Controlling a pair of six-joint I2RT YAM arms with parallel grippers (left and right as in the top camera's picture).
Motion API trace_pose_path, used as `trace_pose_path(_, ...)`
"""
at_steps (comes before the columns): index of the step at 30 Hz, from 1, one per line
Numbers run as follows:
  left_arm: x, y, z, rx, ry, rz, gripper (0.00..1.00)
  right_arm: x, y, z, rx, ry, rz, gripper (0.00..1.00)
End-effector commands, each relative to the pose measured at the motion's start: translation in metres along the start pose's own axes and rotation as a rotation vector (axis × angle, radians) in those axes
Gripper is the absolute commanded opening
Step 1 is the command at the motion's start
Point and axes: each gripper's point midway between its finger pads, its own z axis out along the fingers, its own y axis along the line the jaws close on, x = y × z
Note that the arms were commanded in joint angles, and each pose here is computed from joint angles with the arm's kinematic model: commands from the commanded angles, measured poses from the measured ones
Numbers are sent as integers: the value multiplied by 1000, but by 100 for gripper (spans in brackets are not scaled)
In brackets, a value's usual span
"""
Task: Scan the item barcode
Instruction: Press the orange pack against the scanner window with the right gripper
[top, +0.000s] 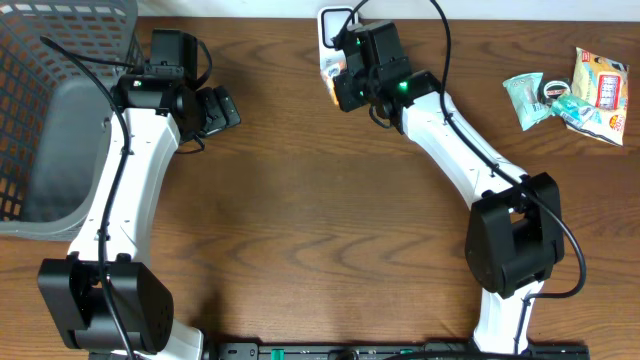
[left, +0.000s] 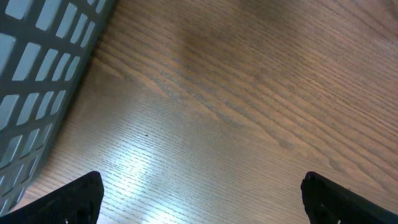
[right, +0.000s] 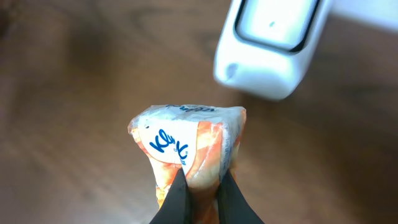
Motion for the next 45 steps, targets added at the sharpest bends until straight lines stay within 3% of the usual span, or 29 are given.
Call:
trace_pose_path(1, -2, 3, 1, -14, -4, 3, 100, -14, -27, -2, 166, -48, -146, 1)
trace_pose_path(11, -2, 3, 1, -14, -4, 3, 100, -58, -30, 16, 243, -225, -536, 1)
trace_pose_path(18, -2, 3, 1, -14, -4, 3, 100, -77, -48, 47, 450, -319, -830, 1)
trace_pose_path(25, -2, 3, 1, -14, -4, 3, 100, -81, -63, 66, 553, -398, -891, 1)
trace_pose_path(32, -2, 3, 1, -14, -4, 3, 100, -63, -59, 90, 486, -400, -905, 1)
trace_pose_path(36, -2, 3, 1, -14, -4, 3, 100, -62, -61, 92, 423, -444, -756, 1)
trace_pose_path(45, -2, 3, 1, -14, -4, 3, 100, -61, -66, 93, 412, -433, -755, 1)
